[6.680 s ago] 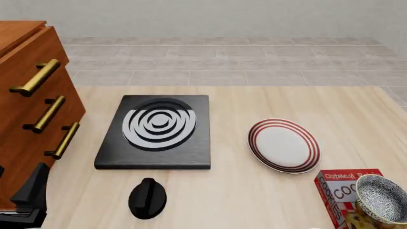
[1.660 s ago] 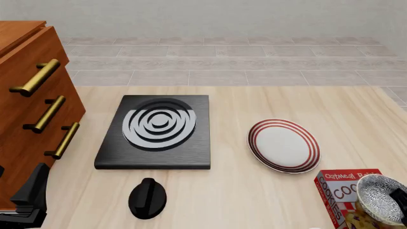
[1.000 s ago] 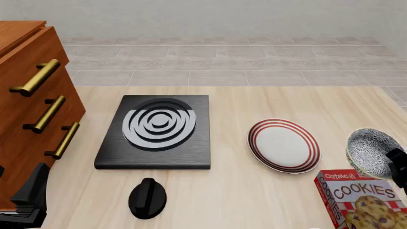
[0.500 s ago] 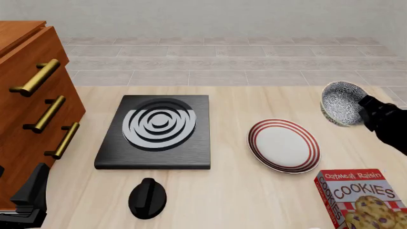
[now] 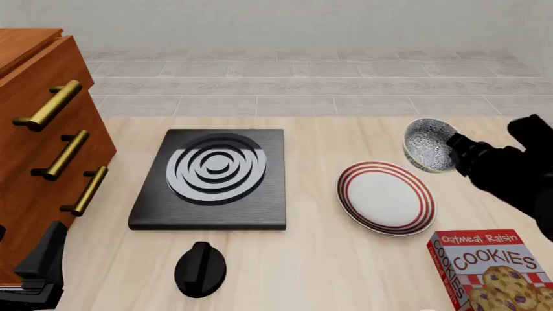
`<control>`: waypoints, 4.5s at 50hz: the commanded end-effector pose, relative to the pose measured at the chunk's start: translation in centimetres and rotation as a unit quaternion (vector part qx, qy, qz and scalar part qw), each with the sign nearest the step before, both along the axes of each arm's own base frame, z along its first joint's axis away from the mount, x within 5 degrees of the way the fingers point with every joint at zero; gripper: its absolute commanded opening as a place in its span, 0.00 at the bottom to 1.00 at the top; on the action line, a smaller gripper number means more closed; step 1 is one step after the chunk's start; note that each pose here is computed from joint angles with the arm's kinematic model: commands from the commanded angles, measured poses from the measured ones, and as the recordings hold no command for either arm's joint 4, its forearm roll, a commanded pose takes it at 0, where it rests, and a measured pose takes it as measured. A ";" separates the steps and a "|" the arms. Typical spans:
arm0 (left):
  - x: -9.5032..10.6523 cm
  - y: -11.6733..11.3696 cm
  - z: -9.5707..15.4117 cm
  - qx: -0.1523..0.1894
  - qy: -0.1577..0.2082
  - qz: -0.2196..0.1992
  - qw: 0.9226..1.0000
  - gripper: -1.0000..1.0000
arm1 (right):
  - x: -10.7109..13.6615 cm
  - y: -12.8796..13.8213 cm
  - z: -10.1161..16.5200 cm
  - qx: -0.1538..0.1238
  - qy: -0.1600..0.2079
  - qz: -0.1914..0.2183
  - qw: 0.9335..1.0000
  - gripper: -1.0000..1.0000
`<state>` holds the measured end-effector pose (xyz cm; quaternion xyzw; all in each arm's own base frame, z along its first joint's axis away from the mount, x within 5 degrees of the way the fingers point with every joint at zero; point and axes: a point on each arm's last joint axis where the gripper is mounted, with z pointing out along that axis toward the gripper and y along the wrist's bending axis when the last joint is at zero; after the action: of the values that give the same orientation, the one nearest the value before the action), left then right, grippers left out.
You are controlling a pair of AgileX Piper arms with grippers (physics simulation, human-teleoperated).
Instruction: Pick the akita bowl on the cookies box and place it on the plate.
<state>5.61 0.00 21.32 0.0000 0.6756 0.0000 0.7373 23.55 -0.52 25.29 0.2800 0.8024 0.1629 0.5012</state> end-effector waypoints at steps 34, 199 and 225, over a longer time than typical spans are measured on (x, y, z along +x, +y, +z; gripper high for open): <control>0.0 0.0 0.0 0.000 0.000 0.000 1.000 1.00 | 4.5 0.1 -7.4 0.035 0.083 -0.017 0.996 0.00; 0.0 0.0 0.0 0.000 0.000 0.000 1.000 1.00 | 7.0 0.6 -12.4 0.004 0.167 0.010 0.986 1.00; 0.0 0.0 0.0 0.000 0.000 0.000 1.000 1.00 | 5.8 -0.8 -7.1 -0.012 0.130 -0.001 0.991 1.00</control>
<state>5.61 0.00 21.32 0.0000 0.6756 0.0000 0.7373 30.16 -0.39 15.48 0.2922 0.8708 0.1210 0.3765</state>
